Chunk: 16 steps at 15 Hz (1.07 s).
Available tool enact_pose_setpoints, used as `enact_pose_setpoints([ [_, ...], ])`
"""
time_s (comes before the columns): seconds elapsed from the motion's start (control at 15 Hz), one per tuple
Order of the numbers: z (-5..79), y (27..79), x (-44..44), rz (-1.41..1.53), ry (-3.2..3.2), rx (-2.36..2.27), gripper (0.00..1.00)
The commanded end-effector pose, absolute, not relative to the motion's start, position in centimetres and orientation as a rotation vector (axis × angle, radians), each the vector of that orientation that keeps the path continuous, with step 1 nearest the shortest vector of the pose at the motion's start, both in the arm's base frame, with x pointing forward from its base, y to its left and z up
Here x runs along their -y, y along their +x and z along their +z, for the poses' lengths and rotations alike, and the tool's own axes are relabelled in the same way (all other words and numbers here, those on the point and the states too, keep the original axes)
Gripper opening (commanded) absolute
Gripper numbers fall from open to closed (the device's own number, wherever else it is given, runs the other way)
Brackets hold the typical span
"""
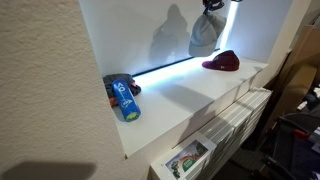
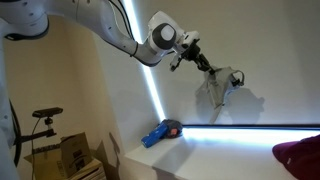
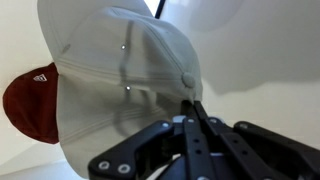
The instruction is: Move the gray hat to the right
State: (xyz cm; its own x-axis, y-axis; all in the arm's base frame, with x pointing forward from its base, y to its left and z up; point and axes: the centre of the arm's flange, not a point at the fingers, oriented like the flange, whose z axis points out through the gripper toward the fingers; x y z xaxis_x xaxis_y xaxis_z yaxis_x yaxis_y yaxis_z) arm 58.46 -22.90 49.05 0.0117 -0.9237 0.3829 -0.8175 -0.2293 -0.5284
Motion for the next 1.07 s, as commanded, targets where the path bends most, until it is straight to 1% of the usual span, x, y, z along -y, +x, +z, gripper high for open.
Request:
enact_pose_setpoints([
  [0.0, 49.04, 58.49, 22.83, -1.022, -2.11, -1.839, 0.29],
  [0.07, 49.02, 58.49, 22.86, -1.02, -2.113, -1.826, 0.35],
  [0.2, 49.07, 58.56, 22.71, -1.03, -2.109, -1.836, 0.49],
  [0.27, 49.06, 58.52, 22.74, -1.026, -2.109, -1.841, 0.13],
  [0.33, 49.01, 58.51, 22.81, -1.019, -2.106, -1.86, 0.62],
  [0.4, 49.04, 58.53, 22.74, -1.015, -2.115, -1.844, 0.64],
  [0.47, 49.04, 58.53, 22.75, -1.015, -2.114, -1.845, 0.44],
  [0.6, 49.04, 58.53, 22.74, -1.015, -2.114, -1.845, 0.59],
  [0.67, 49.04, 58.54, 22.72, -1.014, -2.114, -1.844, 0.64],
  [1.0, 49.04, 58.54, 22.72, -1.014, -2.114, -1.844, 0.64],
])
